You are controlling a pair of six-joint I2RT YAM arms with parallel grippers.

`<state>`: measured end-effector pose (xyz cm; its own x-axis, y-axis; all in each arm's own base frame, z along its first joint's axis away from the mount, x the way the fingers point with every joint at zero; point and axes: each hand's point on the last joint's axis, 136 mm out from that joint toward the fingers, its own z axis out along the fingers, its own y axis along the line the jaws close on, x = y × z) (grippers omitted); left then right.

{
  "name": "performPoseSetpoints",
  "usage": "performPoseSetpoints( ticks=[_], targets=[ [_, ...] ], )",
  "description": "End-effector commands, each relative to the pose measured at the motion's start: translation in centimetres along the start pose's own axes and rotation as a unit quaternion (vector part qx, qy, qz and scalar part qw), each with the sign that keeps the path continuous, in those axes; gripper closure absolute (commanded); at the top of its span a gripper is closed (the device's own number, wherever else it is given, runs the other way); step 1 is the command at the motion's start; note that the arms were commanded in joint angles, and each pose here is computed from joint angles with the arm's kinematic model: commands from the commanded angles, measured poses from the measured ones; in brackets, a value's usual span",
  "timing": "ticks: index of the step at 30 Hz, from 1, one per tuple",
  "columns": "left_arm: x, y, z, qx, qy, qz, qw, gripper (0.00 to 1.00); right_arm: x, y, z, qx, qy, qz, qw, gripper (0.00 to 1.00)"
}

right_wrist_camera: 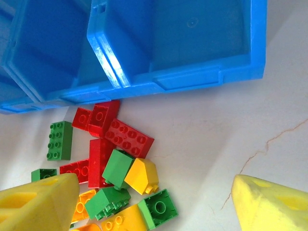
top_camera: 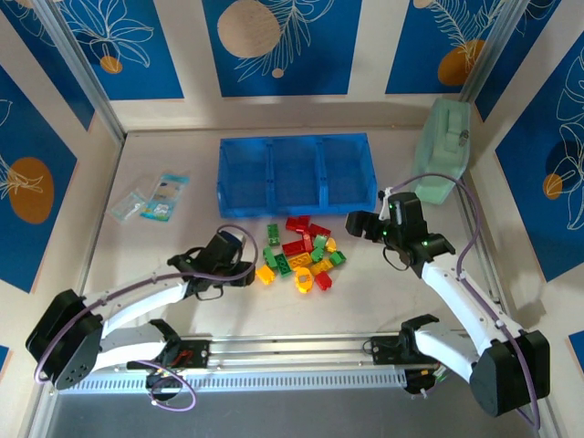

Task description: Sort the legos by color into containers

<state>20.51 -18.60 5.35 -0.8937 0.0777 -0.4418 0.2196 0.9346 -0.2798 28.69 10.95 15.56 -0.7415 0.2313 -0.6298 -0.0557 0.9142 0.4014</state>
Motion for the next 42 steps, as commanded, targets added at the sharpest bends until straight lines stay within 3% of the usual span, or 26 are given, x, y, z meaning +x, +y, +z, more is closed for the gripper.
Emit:
performPoseSetpoints(
  ticks=[1,20,30,37,42],
  targets=[
    [0.9,-0.4,0.5,0.003,0.014,0.005,1.000,0.52,0.9,-0.2,-0.1,-0.001,0.004,0.007,1.000,0.17],
    [-0.6,-1.3,3.7,-0.021,0.023,0.023,0.999,0.57,1.9,-1.1,0.4,0.011,0.003,0.011,1.000,0.17],
    [-1.0,-1.3,5.0,-0.039,0.040,0.029,0.998,0.72,2.5,-1.2,0.8,0.007,0.009,0.018,1.000,0.17],
    [-2.5,-1.8,3.8,-0.044,0.022,0.027,0.998,0.75,2.8,-1.1,1.1,-0.001,0.012,0.021,1.000,0.18],
    [-6.6,-2.8,0.9,-0.050,-0.028,0.042,0.997,0.76,2.9,-0.8,1.4,-0.006,0.018,0.022,1.000,0.19]
  ],
)
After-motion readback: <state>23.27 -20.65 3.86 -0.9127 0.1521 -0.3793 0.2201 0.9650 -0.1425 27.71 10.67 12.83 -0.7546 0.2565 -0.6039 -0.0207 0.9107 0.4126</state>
